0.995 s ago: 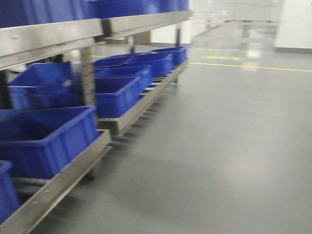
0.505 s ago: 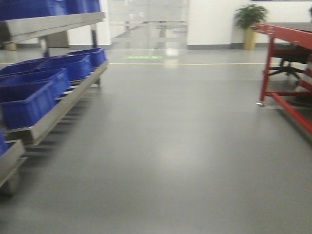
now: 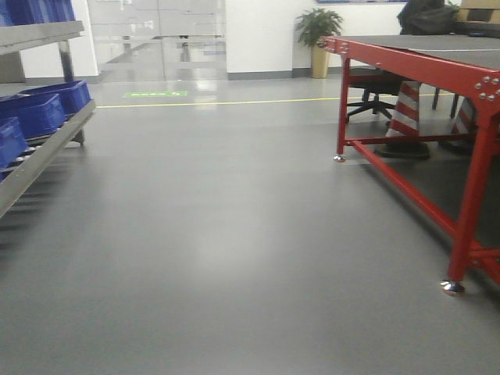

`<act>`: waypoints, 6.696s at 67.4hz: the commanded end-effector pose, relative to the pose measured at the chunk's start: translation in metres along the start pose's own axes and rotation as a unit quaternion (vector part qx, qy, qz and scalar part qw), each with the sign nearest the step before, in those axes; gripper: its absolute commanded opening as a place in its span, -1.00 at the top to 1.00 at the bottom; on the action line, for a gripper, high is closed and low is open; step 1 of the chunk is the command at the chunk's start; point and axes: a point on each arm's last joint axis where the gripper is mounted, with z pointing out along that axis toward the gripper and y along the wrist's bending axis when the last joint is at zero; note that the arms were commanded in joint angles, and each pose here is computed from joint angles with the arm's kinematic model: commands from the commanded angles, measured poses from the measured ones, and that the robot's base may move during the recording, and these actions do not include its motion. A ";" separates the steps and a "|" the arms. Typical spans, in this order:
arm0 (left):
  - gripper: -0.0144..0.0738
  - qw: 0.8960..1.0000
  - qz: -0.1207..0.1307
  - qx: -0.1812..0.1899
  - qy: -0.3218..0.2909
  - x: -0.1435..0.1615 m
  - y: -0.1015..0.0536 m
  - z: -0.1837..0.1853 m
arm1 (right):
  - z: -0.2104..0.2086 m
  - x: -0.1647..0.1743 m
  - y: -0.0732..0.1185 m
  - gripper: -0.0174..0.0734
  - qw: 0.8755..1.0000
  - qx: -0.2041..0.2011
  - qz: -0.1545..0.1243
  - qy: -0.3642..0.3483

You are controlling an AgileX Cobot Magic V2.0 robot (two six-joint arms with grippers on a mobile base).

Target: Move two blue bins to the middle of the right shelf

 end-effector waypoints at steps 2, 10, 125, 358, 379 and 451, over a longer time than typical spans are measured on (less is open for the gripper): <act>0.92 0.999 -0.005 0.008 -0.047 -0.012 -0.003 -0.009 | -0.010 -0.004 0.001 0.95 1.000 -0.006 -0.017 -0.019; 0.92 0.999 -0.005 0.008 -0.047 -0.012 -0.003 -0.009 | -0.010 -0.004 0.001 0.95 1.000 -0.006 -0.017 -0.019; 0.92 0.999 -0.005 0.008 -0.048 -0.012 -0.003 -0.009 | -0.010 -0.004 0.001 0.95 1.000 -0.006 -0.017 -0.019; 0.92 0.999 -0.005 0.008 -0.045 -0.010 -0.003 -0.005 | 0.007 -0.040 0.010 0.95 0.976 -0.050 -0.016 -0.210; 0.92 0.999 -0.005 0.008 -0.045 -0.010 -0.003 -0.005 | 0.007 -0.040 0.010 0.95 0.976 -0.050 -0.016 -0.210; 0.92 0.999 -0.005 0.008 -0.045 -0.010 -0.003 -0.005 | 0.007 -0.040 0.010 0.95 0.976 -0.051 -0.016 -0.211</act>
